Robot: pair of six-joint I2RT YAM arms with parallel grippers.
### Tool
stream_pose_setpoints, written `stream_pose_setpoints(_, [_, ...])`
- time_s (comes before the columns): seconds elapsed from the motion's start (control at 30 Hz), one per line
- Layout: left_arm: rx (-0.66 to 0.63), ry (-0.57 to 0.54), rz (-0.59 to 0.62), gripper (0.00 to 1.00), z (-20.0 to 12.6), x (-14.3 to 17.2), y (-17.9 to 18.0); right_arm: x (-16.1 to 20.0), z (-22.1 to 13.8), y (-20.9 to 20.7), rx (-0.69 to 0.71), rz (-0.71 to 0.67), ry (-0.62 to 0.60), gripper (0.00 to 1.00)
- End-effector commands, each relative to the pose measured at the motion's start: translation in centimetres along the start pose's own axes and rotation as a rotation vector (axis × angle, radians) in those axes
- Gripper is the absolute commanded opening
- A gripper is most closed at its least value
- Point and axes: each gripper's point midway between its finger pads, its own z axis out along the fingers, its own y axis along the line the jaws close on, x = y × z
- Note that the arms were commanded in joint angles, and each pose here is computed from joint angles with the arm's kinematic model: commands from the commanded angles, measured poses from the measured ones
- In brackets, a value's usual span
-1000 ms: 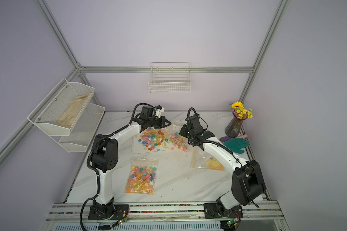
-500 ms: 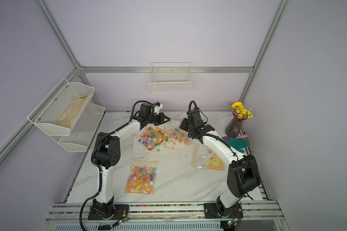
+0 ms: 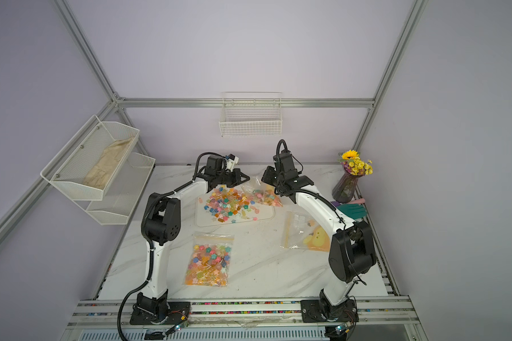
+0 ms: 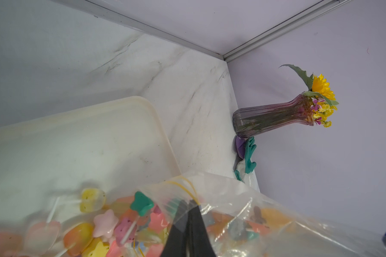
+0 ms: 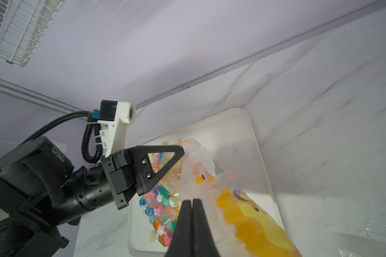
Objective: Pour candies out of the ziploc bag
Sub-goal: 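Pour the candies out of the ziploc bag onto the tray.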
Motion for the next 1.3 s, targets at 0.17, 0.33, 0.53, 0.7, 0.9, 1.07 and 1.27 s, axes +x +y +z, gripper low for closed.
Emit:
stream_pose_setpoints(0.17, [0.087,-0.099,0.073,0.01,-1.7,-4.3,-2.7,-1.9,0.8,2.0,-0.072,-0.022,-0.033,0.0])
stream_pose_setpoints(0.33, [0.088,-0.116,0.06,0.01,-2.2,-4.4,-1.9,-2.4,1.1,2.6,-0.085,-0.022,-0.038,0.0])
stream_pose_setpoints(0.53, [0.095,-0.124,0.051,0.01,-2.6,-4.6,-1.4,-2.9,1.1,3.6,-0.115,-0.05,-0.037,0.0])
stream_pose_setpoints(0.7, [0.093,-0.126,0.039,0.02,-2.8,-4.3,-0.8,-3.1,1.2,4.7,-0.14,-0.07,-0.032,0.0])
stream_pose_setpoints(0.9, [0.092,-0.124,0.029,0.02,-2.8,-3.8,-0.3,-3.1,1.3,6.3,-0.158,-0.101,-0.024,0.0])
stream_pose_setpoints(1.07, [0.074,-0.126,0.019,0.02,-3.0,-3.0,0.4,-3.4,1.4,7.0,-0.162,-0.108,-0.021,0.0])
stream_pose_setpoints(1.27, [0.071,-0.136,-0.013,0.02,-3.2,-2.0,1.1,-3.2,1.6,7.2,-0.153,-0.114,-0.011,0.0])
